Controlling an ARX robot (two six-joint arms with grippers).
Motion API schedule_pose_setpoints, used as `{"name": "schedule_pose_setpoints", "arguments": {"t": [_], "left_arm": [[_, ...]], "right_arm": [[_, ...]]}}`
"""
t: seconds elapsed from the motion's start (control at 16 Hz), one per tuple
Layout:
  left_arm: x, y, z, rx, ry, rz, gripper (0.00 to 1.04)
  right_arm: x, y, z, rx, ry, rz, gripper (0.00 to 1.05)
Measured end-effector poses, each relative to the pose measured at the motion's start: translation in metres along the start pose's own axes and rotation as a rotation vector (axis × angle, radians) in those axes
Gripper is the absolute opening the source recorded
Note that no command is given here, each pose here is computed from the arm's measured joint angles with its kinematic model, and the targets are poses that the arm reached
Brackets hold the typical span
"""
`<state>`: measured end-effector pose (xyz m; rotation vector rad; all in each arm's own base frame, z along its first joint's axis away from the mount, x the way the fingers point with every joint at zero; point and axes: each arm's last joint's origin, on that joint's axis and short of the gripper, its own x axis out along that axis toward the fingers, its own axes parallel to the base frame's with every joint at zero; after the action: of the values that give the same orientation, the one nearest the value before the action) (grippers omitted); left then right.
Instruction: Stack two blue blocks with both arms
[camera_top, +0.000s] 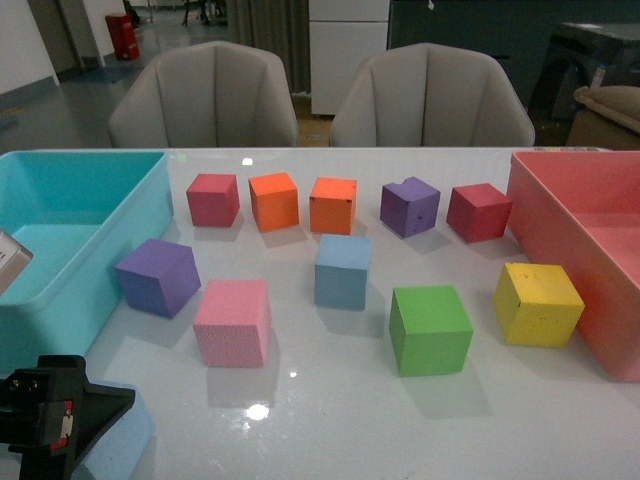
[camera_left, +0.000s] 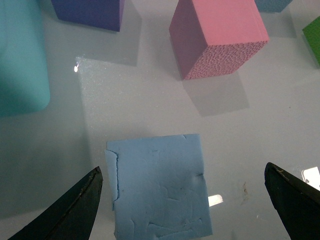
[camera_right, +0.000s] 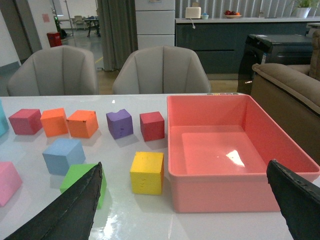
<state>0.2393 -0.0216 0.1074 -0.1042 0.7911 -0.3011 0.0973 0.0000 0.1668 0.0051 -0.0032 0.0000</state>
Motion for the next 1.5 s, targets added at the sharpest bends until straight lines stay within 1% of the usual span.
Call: {"name": "schedule_pose_setpoints", "arguments": {"t": [0.31, 0.44, 0.81, 1.12, 1.19, 1.25, 1.31, 1.38, 1.44, 1.5], "left_arm": [[0.004, 0.002, -0.001, -0.027, 0.010, 0.015, 0.98], [0.010, 0.003, -0.006, -0.027, 0.031, 0.040, 0.98], [0.032, -0.001, -0.023, 0.016, 0.100, 0.054, 0.98], [0.042, 0.002, -0.031, 0.036, 0.141, 0.079, 0.98], [0.043, 0.002, -0.030, 0.041, 0.139, 0.091, 0.90], [0.044, 0.002, -0.027, 0.044, 0.132, 0.097, 0.77], [0.043, 0.001, -0.026, 0.047, 0.131, 0.104, 0.68], [0.041, -0.001, -0.024, 0.051, 0.131, 0.109, 0.62], [0.025, -0.020, -0.004, 0.091, 0.073, 0.081, 0.49], [0.018, -0.054, 0.049, 0.161, -0.047, 0.018, 0.46]], "right_arm": [[0.000, 0.000, 0.000, 0.000, 0.000, 0.000, 0.98], [0.000, 0.000, 0.000, 0.000, 0.000, 0.000, 0.98], [0.000, 0.000, 0.000, 0.000, 0.000, 0.000, 0.98], [0.000, 0.000, 0.000, 0.000, 0.000, 0.000, 0.98], [0.000, 0.000, 0.000, 0.000, 0.000, 0.000, 0.98], [0.000, 0.000, 0.000, 0.000, 0.000, 0.000, 0.98], [0.000, 0.000, 0.000, 0.000, 0.000, 0.000, 0.98], [0.000, 0.000, 0.000, 0.000, 0.000, 0.000, 0.98], [0.000, 0.000, 0.000, 0.000, 0.000, 0.000, 0.98], [0.000, 0.000, 0.000, 0.000, 0.000, 0.000, 0.98]]}}
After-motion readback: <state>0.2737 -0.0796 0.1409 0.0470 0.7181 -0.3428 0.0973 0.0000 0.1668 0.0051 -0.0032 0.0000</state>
